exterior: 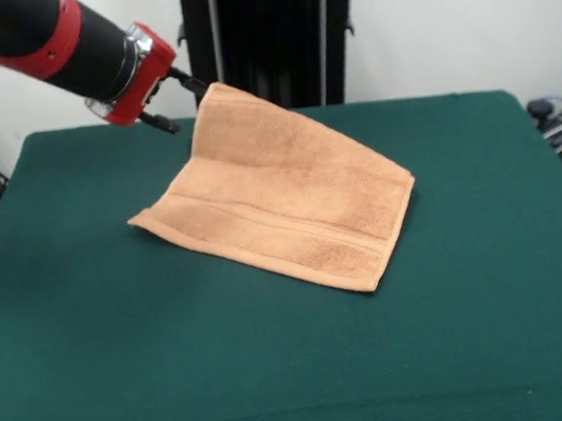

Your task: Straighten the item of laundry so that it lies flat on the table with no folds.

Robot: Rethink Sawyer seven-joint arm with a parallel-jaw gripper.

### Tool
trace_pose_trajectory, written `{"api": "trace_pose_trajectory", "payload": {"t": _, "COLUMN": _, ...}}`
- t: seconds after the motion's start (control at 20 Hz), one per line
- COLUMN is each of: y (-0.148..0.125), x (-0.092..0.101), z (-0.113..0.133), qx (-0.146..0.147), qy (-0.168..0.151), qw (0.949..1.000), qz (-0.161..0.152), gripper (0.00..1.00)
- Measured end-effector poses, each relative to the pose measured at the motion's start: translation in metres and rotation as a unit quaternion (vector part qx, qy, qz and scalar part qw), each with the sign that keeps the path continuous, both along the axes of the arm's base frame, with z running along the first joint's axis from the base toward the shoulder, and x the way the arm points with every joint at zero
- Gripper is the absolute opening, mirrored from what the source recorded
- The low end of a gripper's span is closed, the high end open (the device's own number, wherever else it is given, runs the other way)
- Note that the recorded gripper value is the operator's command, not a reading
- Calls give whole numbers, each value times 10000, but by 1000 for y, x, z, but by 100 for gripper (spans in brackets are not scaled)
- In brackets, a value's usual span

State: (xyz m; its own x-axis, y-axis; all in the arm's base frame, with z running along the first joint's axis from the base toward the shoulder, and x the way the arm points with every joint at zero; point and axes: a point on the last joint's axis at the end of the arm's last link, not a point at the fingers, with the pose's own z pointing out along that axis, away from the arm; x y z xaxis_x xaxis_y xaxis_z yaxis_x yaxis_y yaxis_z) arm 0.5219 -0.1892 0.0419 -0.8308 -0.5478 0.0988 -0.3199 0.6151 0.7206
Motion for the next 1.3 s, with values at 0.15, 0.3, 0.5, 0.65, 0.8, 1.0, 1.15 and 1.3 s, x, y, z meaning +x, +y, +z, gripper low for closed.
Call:
{"api": "trace_pose_trajectory", "payload": {"t": 0.15, "y": 4, "x": -5, "z": 0, "qx": 39, "qy": 43, "qw": 10000, "qz": 43, "gripper": 100}}
{"api": "trace_pose_trajectory", "payload": {"t": 0.3, "y": 9, "x": -12, "z": 0, "qx": 91, "qy": 94, "qw": 9999, "qz": 73, "gripper": 100}}
{"api": "trace_pose_trajectory", "payload": {"t": 0.5, "y": 13, "x": -19, "z": 0, "qx": 150, "qy": 151, "qw": 9997, "qz": 99, "gripper": 100}}
{"api": "trace_pose_trajectory", "payload": {"t": 0.65, "y": 15, "x": -23, "z": 0, "qx": 184, "qy": 181, "qw": 9996, "qz": 115, "gripper": 100}}
{"api": "trace_pose_trajectory", "payload": {"t": 0.8, "y": 19, "x": -27, "z": -1, "qx": 197, "qy": 165, "qw": 9996, "qz": 114, "gripper": 100}}
{"api": "trace_pose_trajectory", "payload": {"t": 1.0, "y": 23, "x": -33, "z": -2, "qx": 163, "qy": 72, "qw": 9998, "qz": 101, "gripper": 100}}
{"api": "trace_pose_trajectory", "payload": {"t": 1.15, "y": 23, "x": -38, "z": -4, "qx": 50, "qy": -50, "qw": 9999, "qz": 118, "gripper": 100}}
{"api": "trace_pose_trajectory", "payload": {"t": 1.3, "y": 22, "x": -42, "z": -6, "qx": -31, "qy": -145, "qw": 9998, "qz": 115, "gripper": 100}}
